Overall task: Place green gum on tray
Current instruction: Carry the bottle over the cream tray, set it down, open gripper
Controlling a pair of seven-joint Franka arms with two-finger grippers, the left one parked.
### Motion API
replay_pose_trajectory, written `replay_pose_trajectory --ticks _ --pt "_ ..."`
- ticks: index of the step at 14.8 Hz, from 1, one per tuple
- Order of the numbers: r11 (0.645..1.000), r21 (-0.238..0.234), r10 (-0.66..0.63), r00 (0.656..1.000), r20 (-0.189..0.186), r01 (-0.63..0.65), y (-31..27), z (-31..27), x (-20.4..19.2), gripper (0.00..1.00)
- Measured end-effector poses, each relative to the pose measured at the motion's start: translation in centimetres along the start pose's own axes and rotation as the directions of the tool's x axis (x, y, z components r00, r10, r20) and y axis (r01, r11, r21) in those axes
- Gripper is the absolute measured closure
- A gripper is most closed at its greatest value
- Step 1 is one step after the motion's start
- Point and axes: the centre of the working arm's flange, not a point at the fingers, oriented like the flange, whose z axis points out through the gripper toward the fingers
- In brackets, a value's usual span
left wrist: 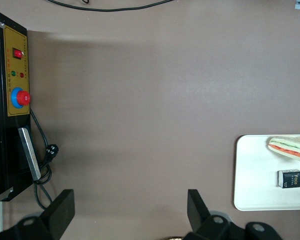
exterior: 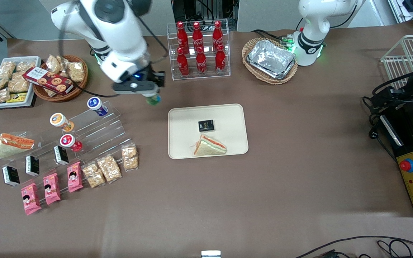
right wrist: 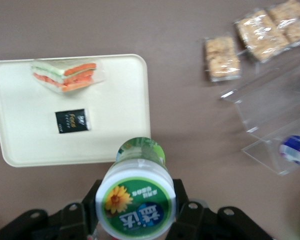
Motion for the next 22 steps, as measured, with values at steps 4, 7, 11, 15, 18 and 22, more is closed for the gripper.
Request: replay_pose_trajectory --ticks 4,7,11,15,18,22 --pt "0.999 0.020 0.031 0.999 0.019 -0.032 -3.8 8.5 -0.5 0.41" --pt "0.998 0.048 0.041 0.999 0.022 -0.042 -4.7 15.1 -1.3 0.41" --pt "0.997 0.064 0.031 0.998 0.049 -0.034 -5.1 21.6 -2.3 0.41" --pt "0.998 0.058 0.014 0.998 0.057 -0.018 -4.9 25.6 -2.1 0.41" --pt "0.998 0.062 0.014 0.998 0.068 -0.018 -4.9 27.5 -1.9 0.41" --pt "0.997 0.066 0.023 0.997 0.075 -0.028 -4.7 28.6 -1.6 0.32"
